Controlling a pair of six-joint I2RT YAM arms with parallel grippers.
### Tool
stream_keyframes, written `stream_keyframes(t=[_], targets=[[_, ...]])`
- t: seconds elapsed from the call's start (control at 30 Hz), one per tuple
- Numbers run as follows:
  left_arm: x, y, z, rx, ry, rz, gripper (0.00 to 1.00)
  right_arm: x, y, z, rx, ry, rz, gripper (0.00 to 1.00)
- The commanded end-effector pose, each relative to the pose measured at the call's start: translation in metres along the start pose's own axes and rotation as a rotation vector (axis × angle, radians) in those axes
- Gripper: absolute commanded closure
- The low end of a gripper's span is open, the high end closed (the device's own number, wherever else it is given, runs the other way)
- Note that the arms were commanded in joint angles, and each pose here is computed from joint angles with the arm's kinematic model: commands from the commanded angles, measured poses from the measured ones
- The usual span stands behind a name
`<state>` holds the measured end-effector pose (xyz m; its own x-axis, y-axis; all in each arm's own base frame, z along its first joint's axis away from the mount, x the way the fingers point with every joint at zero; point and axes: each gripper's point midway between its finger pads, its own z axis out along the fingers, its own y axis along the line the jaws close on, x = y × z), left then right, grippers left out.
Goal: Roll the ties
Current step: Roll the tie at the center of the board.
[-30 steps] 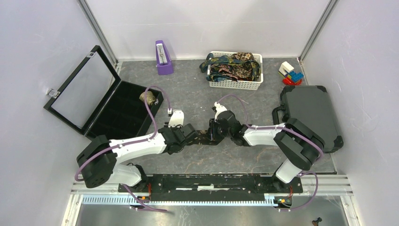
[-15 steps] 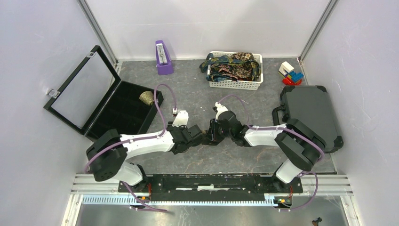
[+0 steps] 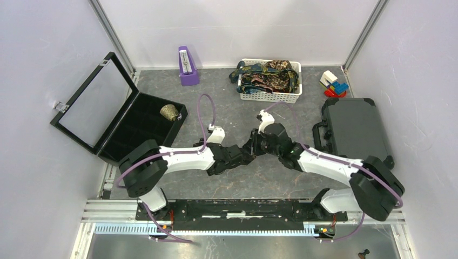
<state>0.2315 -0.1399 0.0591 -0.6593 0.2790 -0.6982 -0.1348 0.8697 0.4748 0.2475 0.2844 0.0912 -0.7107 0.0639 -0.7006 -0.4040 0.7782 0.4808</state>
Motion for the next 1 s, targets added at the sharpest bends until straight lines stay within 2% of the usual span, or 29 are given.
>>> stream_keyframes(t=[0.0,0.33,0.53,0.83,0.97], targets=[[-0.012,-0.006,0.0,-0.033,-0.046,-0.059,0.88,-0.004,-0.014,-0.018,0.047,-0.032,-0.006,0.7],[-0.006,-0.023,0.004,-0.041,-0.035,-0.012,0.88,-0.013,-0.014,-0.037,0.04,-0.071,0.001,0.69],[0.0,-0.034,0.006,-0.039,-0.021,0.009,0.83,-0.017,-0.012,-0.044,0.032,-0.086,0.001,0.69],[0.002,-0.06,0.004,0.045,0.004,0.031,0.72,-0.024,-0.012,-0.049,0.044,-0.109,0.003,0.69],[0.003,-0.066,0.003,0.068,0.012,0.04,0.61,-0.026,-0.011,-0.051,0.042,-0.114,0.002,0.69]])
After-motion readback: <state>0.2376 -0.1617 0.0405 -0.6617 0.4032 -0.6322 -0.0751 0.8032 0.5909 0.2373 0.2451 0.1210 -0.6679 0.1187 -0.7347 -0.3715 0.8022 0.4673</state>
